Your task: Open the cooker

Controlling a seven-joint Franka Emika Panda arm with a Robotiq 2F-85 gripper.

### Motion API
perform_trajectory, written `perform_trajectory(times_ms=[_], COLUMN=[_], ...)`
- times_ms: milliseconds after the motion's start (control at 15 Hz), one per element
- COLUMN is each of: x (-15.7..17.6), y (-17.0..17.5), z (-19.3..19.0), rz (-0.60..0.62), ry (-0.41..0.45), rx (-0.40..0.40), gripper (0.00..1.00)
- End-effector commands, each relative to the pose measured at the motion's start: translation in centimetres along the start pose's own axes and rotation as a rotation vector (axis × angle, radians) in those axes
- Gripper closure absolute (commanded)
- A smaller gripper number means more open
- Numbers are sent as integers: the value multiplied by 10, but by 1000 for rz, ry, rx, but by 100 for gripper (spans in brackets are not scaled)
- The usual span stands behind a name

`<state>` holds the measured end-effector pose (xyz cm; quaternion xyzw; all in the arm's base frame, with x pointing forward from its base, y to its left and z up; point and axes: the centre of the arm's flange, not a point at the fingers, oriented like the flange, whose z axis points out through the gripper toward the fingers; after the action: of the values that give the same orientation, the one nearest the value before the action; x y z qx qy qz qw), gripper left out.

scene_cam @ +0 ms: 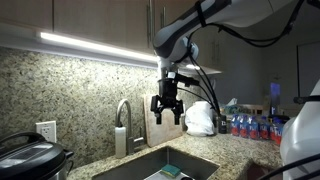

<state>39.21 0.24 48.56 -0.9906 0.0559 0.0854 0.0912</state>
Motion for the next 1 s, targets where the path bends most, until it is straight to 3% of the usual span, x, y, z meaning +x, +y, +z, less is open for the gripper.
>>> perform_trajectory(times_ms=[0, 400, 667, 933], x=[0, -4, -26, -52], y=[0, -12, -60, -133], z=[0, 10, 38, 65], rz=[0, -6, 43, 152], ry=[0, 16, 70, 172], rx=[0, 23, 125, 291], gripper=[0, 0, 0, 0])
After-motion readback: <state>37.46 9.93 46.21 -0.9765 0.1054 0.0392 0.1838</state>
